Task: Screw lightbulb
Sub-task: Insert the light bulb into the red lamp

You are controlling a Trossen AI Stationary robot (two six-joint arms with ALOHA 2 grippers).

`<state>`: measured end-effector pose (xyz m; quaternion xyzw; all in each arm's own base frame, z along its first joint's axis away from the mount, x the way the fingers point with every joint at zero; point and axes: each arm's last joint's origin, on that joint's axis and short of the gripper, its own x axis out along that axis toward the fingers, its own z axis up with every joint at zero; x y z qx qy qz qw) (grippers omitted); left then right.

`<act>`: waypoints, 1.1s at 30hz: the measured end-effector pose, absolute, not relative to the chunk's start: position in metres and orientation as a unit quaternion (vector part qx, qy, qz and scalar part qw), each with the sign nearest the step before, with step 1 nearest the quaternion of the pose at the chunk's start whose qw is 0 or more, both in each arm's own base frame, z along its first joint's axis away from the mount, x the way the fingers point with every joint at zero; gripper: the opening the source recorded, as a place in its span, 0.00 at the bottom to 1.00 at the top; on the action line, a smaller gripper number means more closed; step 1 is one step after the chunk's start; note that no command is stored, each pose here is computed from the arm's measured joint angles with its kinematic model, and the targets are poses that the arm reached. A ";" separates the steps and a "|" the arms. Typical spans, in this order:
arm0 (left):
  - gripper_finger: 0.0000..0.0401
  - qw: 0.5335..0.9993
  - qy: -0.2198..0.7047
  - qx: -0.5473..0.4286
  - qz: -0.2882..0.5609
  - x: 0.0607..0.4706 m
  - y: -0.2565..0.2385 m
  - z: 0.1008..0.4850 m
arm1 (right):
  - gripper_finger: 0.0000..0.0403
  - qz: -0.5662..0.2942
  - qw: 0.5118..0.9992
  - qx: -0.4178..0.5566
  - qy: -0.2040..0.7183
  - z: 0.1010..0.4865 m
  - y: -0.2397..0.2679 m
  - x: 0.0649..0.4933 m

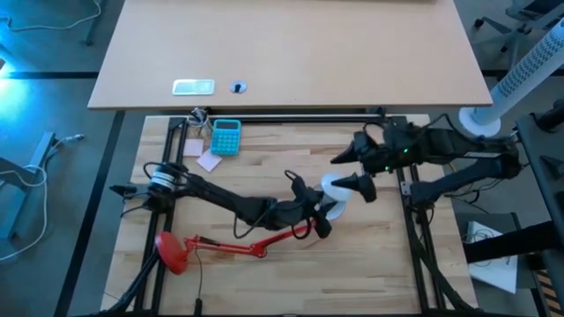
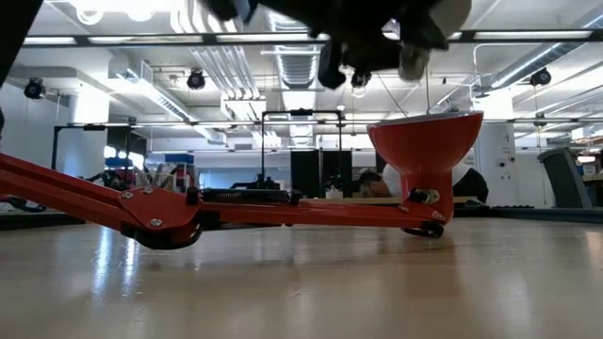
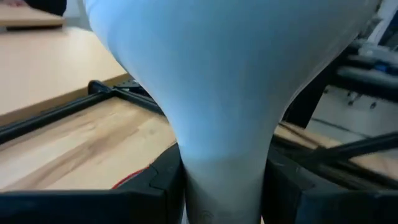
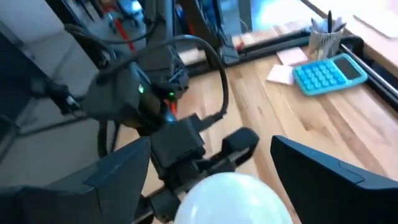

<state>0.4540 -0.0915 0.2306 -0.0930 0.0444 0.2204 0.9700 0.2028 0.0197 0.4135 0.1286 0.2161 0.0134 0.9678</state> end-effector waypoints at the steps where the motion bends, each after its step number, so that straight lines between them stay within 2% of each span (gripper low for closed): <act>1: 0.35 0.971 0.041 -0.085 0.219 0.454 -0.092 0.225 | 0.81 0.014 0.968 0.115 0.222 0.411 0.023 0.205; 4: 0.35 0.973 0.008 -0.087 0.214 0.451 -0.091 0.212 | 0.81 0.007 0.965 0.089 0.247 0.401 0.027 0.208; 7: 0.35 0.975 -0.022 -0.096 0.202 0.450 -0.091 0.204 | 0.82 0.008 0.972 0.085 0.220 0.407 0.026 0.206; 10: 0.35 0.976 -0.005 -0.076 0.203 0.453 -0.091 0.187 | 0.81 -0.001 0.976 0.071 0.206 0.405 0.026 0.200; 18: 0.35 0.978 0.004 -0.038 0.207 0.458 -0.088 0.177 | 0.80 0.002 0.974 0.100 0.201 0.339 0.030 0.206; 23: 0.35 0.976 0.005 -0.037 0.213 0.456 -0.086 0.174 | 0.79 -0.019 0.980 0.093 0.174 0.327 0.028 0.199; 27: 0.35 0.976 0.010 -0.036 0.216 0.455 -0.084 0.171 | 0.74 -0.018 0.981 0.092 0.168 0.317 0.028 0.200; 33: 0.35 0.973 0.009 -0.035 0.230 0.457 -0.072 0.172 | 0.60 -0.019 0.978 0.072 0.194 0.302 0.028 0.202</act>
